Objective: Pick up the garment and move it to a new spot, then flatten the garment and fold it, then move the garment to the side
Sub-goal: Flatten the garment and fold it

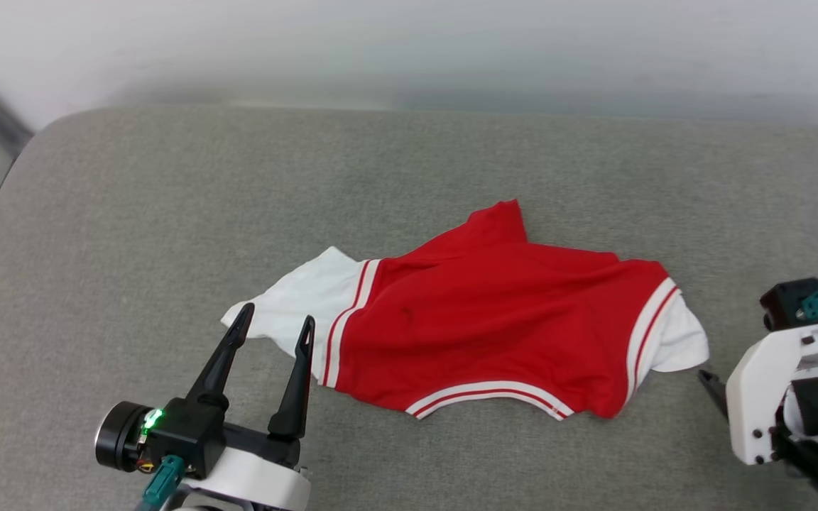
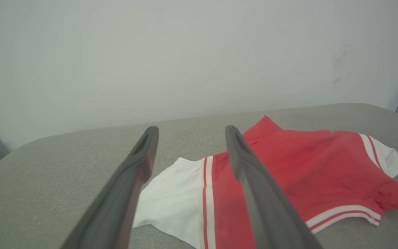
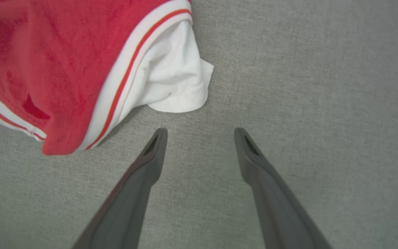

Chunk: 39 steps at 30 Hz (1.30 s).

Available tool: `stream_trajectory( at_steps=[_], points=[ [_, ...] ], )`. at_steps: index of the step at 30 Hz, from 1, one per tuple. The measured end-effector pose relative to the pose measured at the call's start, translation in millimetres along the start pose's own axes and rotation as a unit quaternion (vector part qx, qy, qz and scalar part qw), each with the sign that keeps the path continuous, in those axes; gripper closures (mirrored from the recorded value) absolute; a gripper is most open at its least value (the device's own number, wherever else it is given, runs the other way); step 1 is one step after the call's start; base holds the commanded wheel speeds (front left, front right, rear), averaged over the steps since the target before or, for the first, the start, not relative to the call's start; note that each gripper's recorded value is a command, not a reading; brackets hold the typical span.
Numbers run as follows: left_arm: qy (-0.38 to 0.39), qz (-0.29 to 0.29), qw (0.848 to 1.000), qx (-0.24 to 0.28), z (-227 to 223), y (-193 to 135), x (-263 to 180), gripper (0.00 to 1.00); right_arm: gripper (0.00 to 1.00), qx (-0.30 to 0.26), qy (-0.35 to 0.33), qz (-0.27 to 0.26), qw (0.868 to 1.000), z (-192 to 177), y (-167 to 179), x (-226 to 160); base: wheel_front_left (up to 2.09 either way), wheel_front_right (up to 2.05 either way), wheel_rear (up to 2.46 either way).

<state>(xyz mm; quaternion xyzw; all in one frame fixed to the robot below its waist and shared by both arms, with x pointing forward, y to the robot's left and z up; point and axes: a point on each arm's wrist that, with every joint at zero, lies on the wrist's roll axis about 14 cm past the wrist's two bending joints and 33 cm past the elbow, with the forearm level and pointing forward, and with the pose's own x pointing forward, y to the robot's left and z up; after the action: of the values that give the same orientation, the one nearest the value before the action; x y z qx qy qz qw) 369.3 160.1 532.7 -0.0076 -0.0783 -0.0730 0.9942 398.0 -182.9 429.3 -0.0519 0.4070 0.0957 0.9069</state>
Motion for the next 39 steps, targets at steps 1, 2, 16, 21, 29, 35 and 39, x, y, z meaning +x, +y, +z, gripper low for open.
stream_trajectory(
  at_steps=[1,2,16,21,29,35,39],
  points=[
    [0.005,0.0,1.0,0.001,-3.2,1.0,-0.7,0.0,0.0,-0.005,0.011,0.001,1.0,1.5,-0.5,2.9,0.0,0.0,0.0],
    [0.008,0.004,1.0,0.003,-4.7,3.3,-0.4,0.0,0.0,-0.007,0.02,0.002,1.0,3.1,-1.5,5.9,0.0,0.0,0.0],
    [0.031,0.054,0.998,0.016,-17.4,32.4,-4.7,0.0,0.0,-0.012,0.087,0.044,0.995,-6.0,26.6,64.1,0.0,0.0,0.0],
    [0.032,0.059,0.998,0.017,-18.3,34.2,-5.5,0.0,1.0,-0.023,0.082,0.046,0.995,-8.1,29.9,68.2,0.0,0.0,0.0],
    [0.016,0.044,0.999,0.016,-9.6,26.8,-2.2,0.0,1.0,-0.035,0.077,0.042,0.996,-22.3,23.7,47.8,0.0,0.0,0.0],
    [0.004,0.03,0.999,0.013,-2.1,18.7,-3.4,0.0,1.0,-0.04,0.073,0.015,0.996,-34.9,-0.5,16.9,0.0,0.0,0.0],
    [-0.005,0.021,1.0,0.01,3.0,12.7,-2.9,0.0,1.0,-0.035,0.072,-0.013,0.997,-37.3,-26.7,-7.6,0.0,0.0,0.0]
  ],
)
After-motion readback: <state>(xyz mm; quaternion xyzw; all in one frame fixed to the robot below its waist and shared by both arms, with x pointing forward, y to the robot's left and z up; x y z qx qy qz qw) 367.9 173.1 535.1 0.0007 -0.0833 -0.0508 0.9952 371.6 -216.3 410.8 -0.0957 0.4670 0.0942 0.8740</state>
